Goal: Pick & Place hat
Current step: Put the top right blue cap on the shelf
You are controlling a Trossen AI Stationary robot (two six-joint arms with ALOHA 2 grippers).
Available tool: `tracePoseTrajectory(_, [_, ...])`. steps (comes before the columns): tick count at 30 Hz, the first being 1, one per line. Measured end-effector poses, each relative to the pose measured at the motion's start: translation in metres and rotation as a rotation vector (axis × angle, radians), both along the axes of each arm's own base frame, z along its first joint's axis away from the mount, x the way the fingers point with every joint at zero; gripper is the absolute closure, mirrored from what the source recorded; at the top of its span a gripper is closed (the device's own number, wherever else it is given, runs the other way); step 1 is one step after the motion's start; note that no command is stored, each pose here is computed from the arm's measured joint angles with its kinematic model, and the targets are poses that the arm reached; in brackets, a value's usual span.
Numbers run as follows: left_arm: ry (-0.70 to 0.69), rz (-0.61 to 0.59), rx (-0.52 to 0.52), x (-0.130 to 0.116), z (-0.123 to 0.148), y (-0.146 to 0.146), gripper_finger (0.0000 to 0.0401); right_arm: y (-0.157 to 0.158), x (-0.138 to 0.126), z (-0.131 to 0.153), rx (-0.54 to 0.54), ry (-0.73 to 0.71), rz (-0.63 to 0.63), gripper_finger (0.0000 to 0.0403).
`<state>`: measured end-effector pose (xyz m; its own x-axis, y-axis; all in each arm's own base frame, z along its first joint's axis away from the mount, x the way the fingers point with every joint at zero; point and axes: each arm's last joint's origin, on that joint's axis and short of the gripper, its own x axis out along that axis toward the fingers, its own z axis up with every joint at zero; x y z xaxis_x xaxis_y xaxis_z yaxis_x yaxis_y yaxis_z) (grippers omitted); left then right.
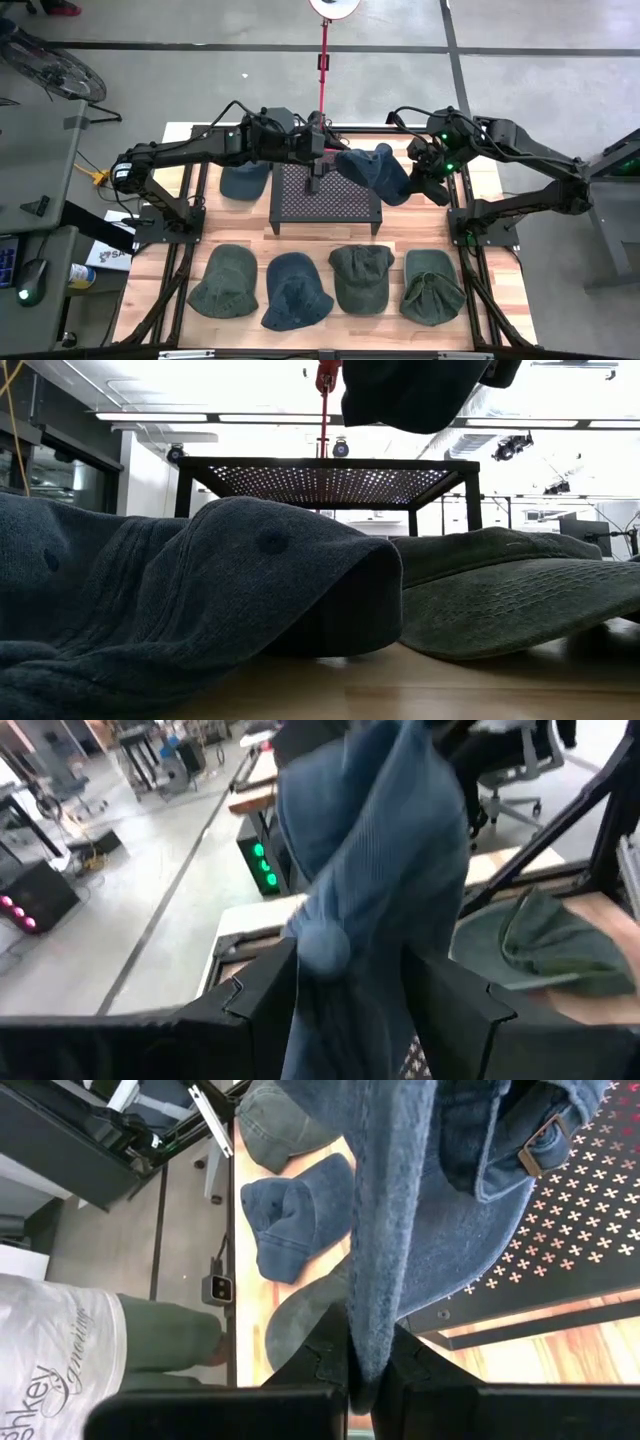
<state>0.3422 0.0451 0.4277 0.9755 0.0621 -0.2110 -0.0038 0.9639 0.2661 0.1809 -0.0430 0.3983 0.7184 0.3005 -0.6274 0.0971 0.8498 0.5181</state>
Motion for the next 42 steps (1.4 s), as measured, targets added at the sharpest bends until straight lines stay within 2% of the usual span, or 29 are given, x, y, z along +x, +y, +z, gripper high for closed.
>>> tracePoseTrajectory(9, [-0.016, -0.001, 0.002, 0.004, -0.001, 0.001, 0.0227, 0.000, 0.000, 0.000, -0.005, -0.001, 0.005, 0.0399])
tracePoseTrajectory(12, [-0.046, 0.000, 0.000, 0.005, 0.002, 0.001, 0.0241, 0.000, 0.000, 0.000, -0.005, -0.001, 0.005, 0.0399])
tracePoseTrajectory(15, [-0.058, 0.000, 0.001, 0.004, 0.003, 0.001, 0.0277, 0.000, 0.000, 0.000, -0.005, -0.001, 0.005, 0.0399])
tracePoseTrajectory(20, [-0.038, 0.009, -0.001, 0.003, 0.002, 0.001, 0.0369, 0.000, 0.000, 0.000, -0.005, 0.000, 0.006, 0.0399])
tracePoseTrajectory(21, [-0.031, 0.010, -0.002, 0.003, 0.001, 0.001, 0.0378, 0.000, 0.000, 0.000, -0.005, 0.000, 0.006, 0.0399])
tracePoseTrajectory(28, [-0.004, 0.018, -0.030, 0.002, -0.001, 0.001, 0.0376, -0.001, 0.000, 0.000, -0.020, -0.001, -0.012, 0.0394])
tracePoseTrajectory(35, [0.016, 0.056, -0.053, -0.007, 0.004, 0.000, 0.0376, -0.001, 0.000, 0.001, -0.025, -0.012, -0.019, 0.0325])
tracePoseTrajectory(42, [0.220, 0.105, -0.079, -0.034, 0.024, -0.002, 0.0376, 0.000, -0.007, 0.005, -0.055, -0.020, -0.071, 0.0283])
